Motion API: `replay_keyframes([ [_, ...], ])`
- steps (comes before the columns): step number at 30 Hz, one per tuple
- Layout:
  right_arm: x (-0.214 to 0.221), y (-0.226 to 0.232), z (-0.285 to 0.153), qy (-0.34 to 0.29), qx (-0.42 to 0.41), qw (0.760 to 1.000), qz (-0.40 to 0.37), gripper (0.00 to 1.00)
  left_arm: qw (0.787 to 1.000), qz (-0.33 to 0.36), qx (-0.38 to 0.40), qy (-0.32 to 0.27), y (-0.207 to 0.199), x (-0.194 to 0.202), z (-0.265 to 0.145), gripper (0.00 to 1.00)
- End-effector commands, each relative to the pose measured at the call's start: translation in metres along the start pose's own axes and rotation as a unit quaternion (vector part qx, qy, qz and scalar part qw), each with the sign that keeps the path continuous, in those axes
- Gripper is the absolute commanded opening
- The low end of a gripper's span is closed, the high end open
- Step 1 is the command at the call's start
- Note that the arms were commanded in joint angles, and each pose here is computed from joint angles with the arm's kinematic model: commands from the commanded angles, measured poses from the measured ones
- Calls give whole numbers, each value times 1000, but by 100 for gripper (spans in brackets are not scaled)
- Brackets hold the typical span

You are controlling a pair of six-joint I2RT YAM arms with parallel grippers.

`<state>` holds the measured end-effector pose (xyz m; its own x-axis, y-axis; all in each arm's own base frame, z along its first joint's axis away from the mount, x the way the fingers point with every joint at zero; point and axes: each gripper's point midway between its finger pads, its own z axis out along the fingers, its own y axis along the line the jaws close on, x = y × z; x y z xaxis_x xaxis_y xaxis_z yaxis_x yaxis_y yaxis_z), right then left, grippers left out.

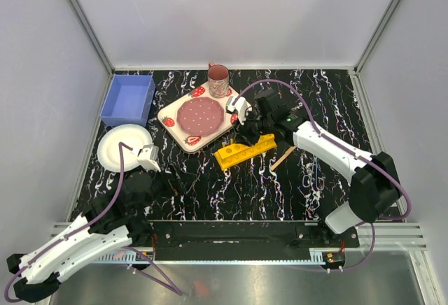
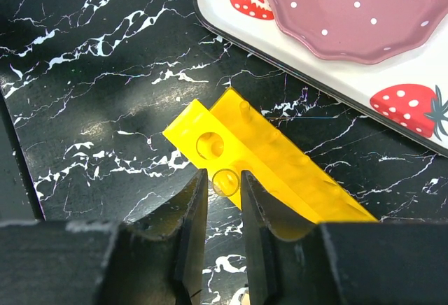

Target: Organize the chemistry lab equipment

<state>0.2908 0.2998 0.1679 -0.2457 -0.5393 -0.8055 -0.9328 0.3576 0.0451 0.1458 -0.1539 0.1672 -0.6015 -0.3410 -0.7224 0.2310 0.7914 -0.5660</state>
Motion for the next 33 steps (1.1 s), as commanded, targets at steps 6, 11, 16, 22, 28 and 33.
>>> replay_keyframes([
  [6,-6,9,2,-7,-20,1000,-12,34,1000,-8,18,-9,-7,-4,0,99],
  [11,-28,13,-13,-26,-28,999,-30,44,1000,-5,21,-10,-9,-6,-1,99],
  [16,-65,16,-39,-57,-21,996,-62,57,1000,2,21,-16,-12,-13,-6,99],
  [22,-75,30,-70,-52,-40,991,-120,74,999,24,19,-36,-17,-34,-19,99],
  [28,-83,38,-111,-63,-43,987,-140,86,997,48,7,-53,-22,-57,-31,99],
  [33,-91,37,-150,-95,-27,988,-122,98,996,71,1,-46,-31,-67,-32,99],
])
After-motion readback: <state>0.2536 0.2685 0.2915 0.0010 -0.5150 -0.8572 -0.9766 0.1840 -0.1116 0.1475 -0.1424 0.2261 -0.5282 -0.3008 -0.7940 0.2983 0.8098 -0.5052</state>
